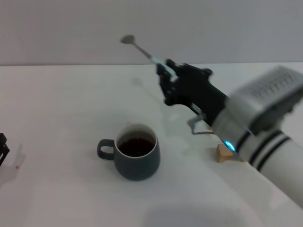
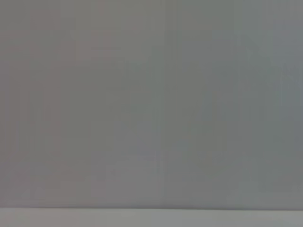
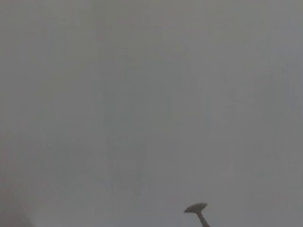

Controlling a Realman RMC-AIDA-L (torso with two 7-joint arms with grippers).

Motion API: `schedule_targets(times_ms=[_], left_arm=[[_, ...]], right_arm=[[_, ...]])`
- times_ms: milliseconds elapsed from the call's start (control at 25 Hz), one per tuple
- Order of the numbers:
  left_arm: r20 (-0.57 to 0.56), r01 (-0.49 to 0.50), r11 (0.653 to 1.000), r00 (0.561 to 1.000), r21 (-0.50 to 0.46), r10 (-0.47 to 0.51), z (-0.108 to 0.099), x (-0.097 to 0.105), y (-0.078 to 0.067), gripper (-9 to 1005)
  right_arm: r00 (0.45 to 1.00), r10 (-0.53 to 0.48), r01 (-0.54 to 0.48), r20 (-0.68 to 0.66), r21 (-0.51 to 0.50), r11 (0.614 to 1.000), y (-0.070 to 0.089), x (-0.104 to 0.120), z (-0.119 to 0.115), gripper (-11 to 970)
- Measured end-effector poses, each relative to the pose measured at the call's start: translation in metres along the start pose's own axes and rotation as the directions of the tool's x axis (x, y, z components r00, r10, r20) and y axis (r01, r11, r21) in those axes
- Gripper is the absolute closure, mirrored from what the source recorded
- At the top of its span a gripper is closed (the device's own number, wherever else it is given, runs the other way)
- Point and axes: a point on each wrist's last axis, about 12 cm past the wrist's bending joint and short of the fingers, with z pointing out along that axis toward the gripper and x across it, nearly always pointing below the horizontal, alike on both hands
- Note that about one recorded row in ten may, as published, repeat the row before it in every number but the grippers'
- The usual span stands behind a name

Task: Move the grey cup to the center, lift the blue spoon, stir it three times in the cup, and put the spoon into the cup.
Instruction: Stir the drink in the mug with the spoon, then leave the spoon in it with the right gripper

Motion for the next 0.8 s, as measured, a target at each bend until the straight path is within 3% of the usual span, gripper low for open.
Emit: schedule_targets(times_ms=[240,440,800], left_arm=[[-0.002,0.002,1.000,1.000,-0.009,-0.002,-0.001,0.000,0.001,141],[-0.007,0.001,1.000,1.000,-0.016,-0.001,-0.003,0.001,0.003,141],[-0.004,0.005,1.000,1.000,-0.017,-0.005,-0.004,0.001,0.002,141]], right_arm=[[0.993,-0.099,0.096,-0.061,-0.053,0.994,0.017,-0.043,0.018,795],[0.989,-0.107,0.094,-0.099,-0.128,0.987,0.029,-0.078,0.018,795],[0.965,-0.136,0.092,-0.223,-0.196,0.976,0.030,-0.122,0.005,796]])
